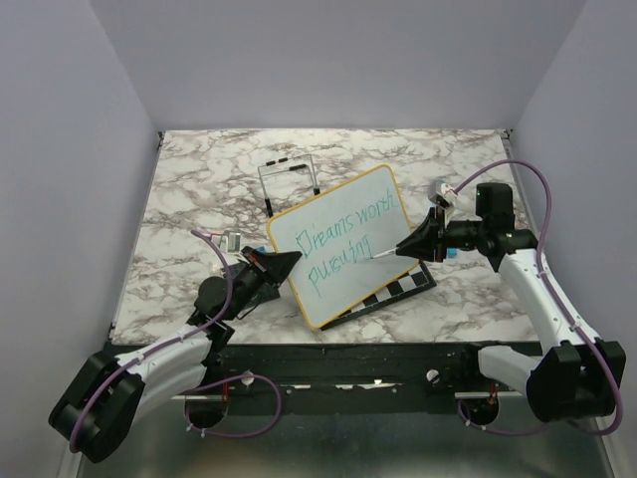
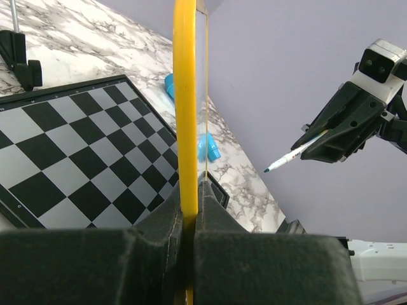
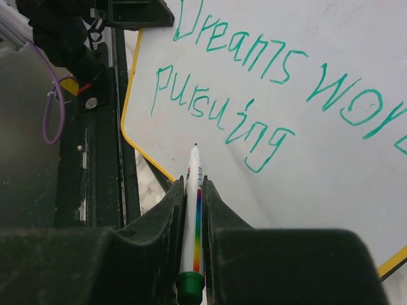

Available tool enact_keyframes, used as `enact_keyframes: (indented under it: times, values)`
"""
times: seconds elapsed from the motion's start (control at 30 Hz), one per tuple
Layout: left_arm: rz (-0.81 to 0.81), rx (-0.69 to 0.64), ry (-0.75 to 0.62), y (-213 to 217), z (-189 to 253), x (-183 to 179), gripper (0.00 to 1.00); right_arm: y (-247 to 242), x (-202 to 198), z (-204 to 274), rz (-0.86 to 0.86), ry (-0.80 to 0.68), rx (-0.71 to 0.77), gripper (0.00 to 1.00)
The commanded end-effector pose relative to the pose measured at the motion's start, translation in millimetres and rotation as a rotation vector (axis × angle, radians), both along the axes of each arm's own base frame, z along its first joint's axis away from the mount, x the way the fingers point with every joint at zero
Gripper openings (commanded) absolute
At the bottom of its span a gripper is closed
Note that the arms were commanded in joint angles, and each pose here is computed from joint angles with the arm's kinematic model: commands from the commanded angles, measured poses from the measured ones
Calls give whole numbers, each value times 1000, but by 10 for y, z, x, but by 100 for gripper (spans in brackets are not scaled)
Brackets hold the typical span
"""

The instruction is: Write a sentence on the whiteboard

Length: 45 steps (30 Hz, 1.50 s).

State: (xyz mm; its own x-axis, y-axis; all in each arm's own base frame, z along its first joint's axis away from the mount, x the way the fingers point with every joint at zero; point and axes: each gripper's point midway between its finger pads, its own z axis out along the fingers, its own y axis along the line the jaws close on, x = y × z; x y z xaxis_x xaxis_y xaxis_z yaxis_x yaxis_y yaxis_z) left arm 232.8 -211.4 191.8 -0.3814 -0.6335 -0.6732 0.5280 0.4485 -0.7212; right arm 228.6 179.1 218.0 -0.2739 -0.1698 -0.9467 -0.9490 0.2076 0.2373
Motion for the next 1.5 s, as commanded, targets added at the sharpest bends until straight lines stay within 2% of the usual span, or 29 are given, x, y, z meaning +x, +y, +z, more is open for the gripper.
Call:
enact_keyframes:
  times: [0.0, 0.17, 0.27, 0.4, 0.5, 0.53, 0.63, 0.77, 1.07, 1.47]
  values:
    - [34, -58, -84, 53, 285, 7, 0, 20, -5, 127, 5, -38, 4, 1]
    - [45, -65, -85, 61, 331, 32, 0, 42, -43, 144, 10, -49, -6, 1]
    - [43, -67, -85, 50, 348, 43, 0, 47, -53, 185, 8, -104, -26, 1]
    - [43, -61, -76, 56, 295, 34, 0, -43, 179, 213, -92, -138, -94, 1]
    - [49, -55, -71, 62, 268, 41, 0, 57, 22, 229, -7, -131, -50, 1]
    - [52, -54, -68, 64, 263, 48, 0, 173, -83, 114, 35, -129, -74, 1]
    - [63, -70, -56, 69, 276, 79, 0, 479, -372, -91, 152, -205, -130, 1]
    - [83, -112, -41, 106, 298, 98, 0, 783, -553, -32, 252, -277, -94, 1]
    - [92, -115, -58, 149, 383, 61, 0, 762, -532, -224, 246, -252, -180, 1]
    - [98, -100, -65, 149, 380, 74, 0, 551, -408, -85, 189, -146, -101, 1]
